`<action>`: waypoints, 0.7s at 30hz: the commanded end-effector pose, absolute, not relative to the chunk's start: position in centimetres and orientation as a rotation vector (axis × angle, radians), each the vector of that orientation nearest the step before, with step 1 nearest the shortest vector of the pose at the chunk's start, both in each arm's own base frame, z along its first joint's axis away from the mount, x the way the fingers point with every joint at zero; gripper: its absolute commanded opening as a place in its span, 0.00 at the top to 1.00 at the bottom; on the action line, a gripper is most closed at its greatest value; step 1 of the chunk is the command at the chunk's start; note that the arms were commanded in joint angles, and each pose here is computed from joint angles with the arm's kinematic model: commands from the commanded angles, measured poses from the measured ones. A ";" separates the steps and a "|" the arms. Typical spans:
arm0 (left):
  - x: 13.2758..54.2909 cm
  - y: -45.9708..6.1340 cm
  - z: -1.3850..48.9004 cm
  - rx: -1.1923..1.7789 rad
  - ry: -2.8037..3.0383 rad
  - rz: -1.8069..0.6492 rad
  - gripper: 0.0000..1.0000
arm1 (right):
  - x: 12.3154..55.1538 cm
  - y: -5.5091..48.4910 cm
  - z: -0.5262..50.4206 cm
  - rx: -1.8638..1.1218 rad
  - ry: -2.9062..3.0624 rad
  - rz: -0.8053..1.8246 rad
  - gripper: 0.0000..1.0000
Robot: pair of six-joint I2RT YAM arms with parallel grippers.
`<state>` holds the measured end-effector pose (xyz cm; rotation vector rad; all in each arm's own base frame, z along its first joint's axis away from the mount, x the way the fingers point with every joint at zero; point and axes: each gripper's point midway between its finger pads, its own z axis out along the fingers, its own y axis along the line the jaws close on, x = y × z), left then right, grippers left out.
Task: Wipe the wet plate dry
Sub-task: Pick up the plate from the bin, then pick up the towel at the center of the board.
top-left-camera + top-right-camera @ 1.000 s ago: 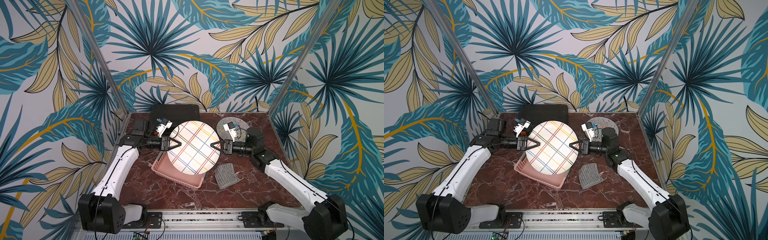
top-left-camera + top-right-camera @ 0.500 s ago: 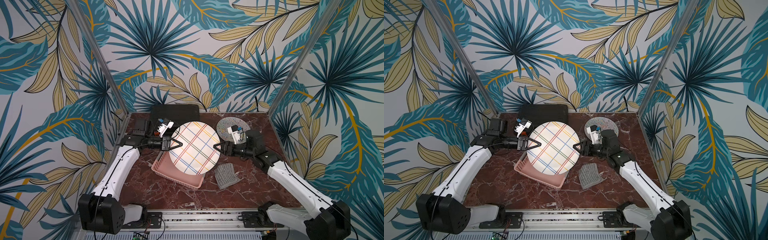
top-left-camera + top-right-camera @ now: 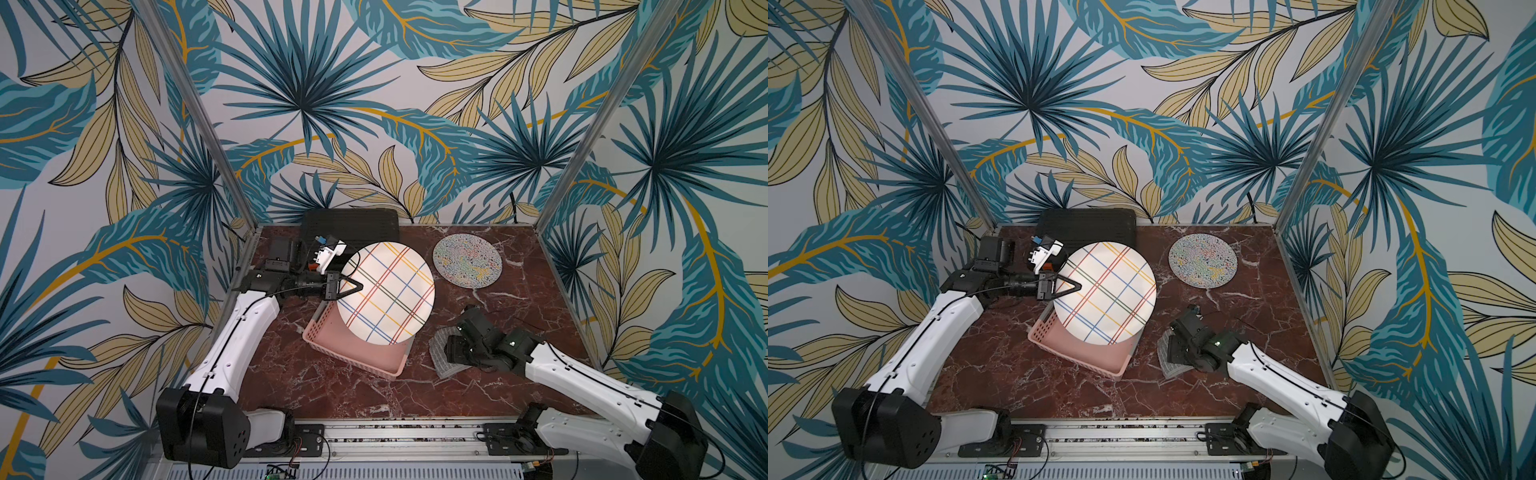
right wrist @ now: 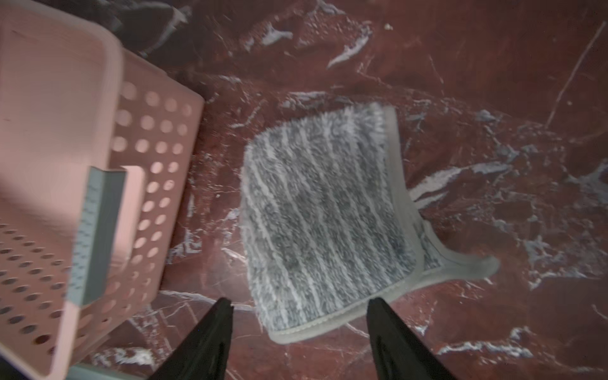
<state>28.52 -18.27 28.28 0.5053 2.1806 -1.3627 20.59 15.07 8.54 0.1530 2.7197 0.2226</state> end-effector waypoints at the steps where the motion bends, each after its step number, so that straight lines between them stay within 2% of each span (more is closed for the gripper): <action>1: 28.6 -18.5 30.5 0.572 2.090 -1.352 1.00 | 21.8 13.6 7.5 0.197 2.673 0.006 0.31; 7: 28.5 -18.5 30.0 0.569 2.095 -1.359 1.00 | 24.4 14.9 6.2 0.119 2.652 -0.139 0.31; 15: 28.5 -18.5 30.1 0.567 2.086 -1.348 1.00 | 24.1 15.6 1.1 0.127 2.720 -0.153 0.38; 17: 28.5 -18.5 30.1 0.563 2.087 -1.350 1.00 | 23.6 15.6 0.0 0.138 2.746 -0.135 0.44; 19: 28.6 -18.5 30.0 0.562 2.090 -1.347 1.00 | 23.3 15.7 -0.3 0.155 2.749 -0.106 0.54; 21: 28.7 -18.4 29.8 0.557 2.094 -1.341 1.00 | 23.2 15.4 0.5 0.166 2.729 -0.099 0.72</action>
